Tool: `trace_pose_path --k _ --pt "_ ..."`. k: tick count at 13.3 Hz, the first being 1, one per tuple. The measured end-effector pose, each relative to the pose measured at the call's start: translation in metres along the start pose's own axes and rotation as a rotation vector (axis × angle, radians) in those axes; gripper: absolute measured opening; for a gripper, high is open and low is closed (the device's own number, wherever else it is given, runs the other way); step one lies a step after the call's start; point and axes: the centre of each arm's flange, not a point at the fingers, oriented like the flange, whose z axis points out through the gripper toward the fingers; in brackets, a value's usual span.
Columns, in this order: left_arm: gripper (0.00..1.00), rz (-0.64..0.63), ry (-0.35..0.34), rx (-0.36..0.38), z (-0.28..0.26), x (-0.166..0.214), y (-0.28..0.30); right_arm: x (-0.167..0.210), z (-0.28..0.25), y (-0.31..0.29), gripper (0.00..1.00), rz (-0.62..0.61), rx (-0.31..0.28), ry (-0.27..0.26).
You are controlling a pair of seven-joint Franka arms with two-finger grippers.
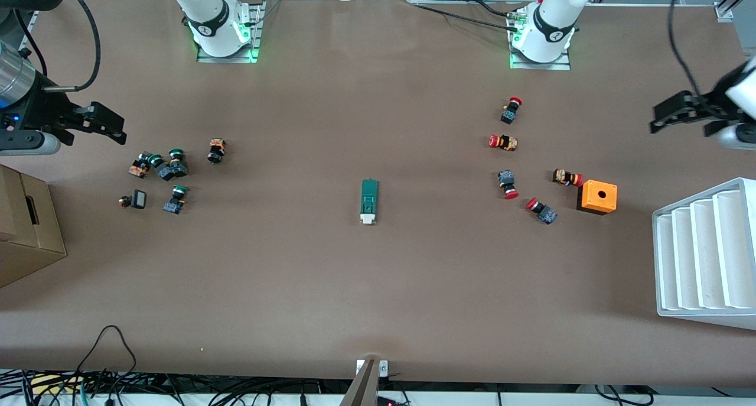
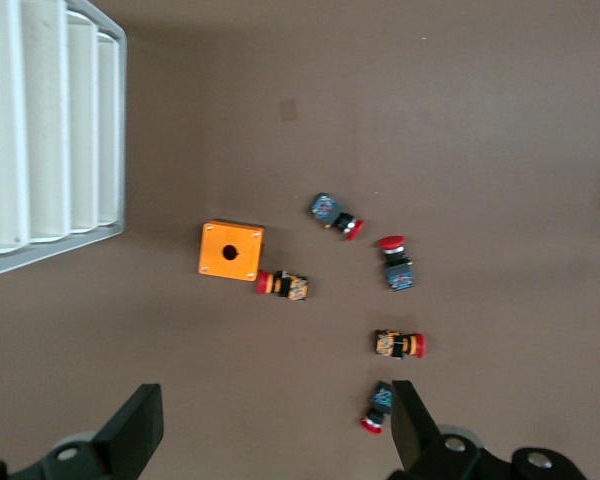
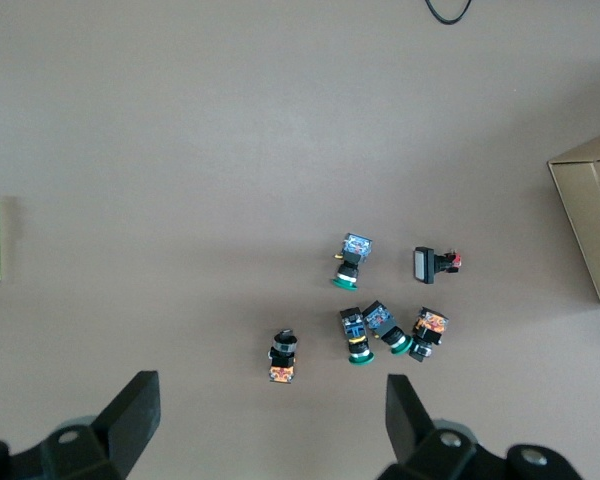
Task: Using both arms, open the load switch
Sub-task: 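Move the left gripper over the green load switch, then grasp the green switch with the left gripper while the right gripper approaches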
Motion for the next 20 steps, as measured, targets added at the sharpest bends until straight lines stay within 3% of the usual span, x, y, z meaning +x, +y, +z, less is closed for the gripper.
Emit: trace_pose_path --k 4,9,14,20 --pt "1.00 -0.037 0.062 -0.032 0.006 0.001 0.131 0.002 0.004 0.000 1.00 -0.001 0.000 -0.006" --pt "1.00 -0.090 0.193 -0.124 0.056 -0.004 0.308 0.002 0.004 0.000 1.00 -0.004 0.000 -0.006" --pt "1.00 -0.121 0.424 -0.102 0.131 -0.012 0.416 0.002 0.003 0.005 1.00 0.004 0.000 -0.006" --pt "1.00 -0.120 0.735 -0.075 0.275 -0.048 0.477 0.002 0.003 0.028 1.00 0.043 -0.003 -0.006"
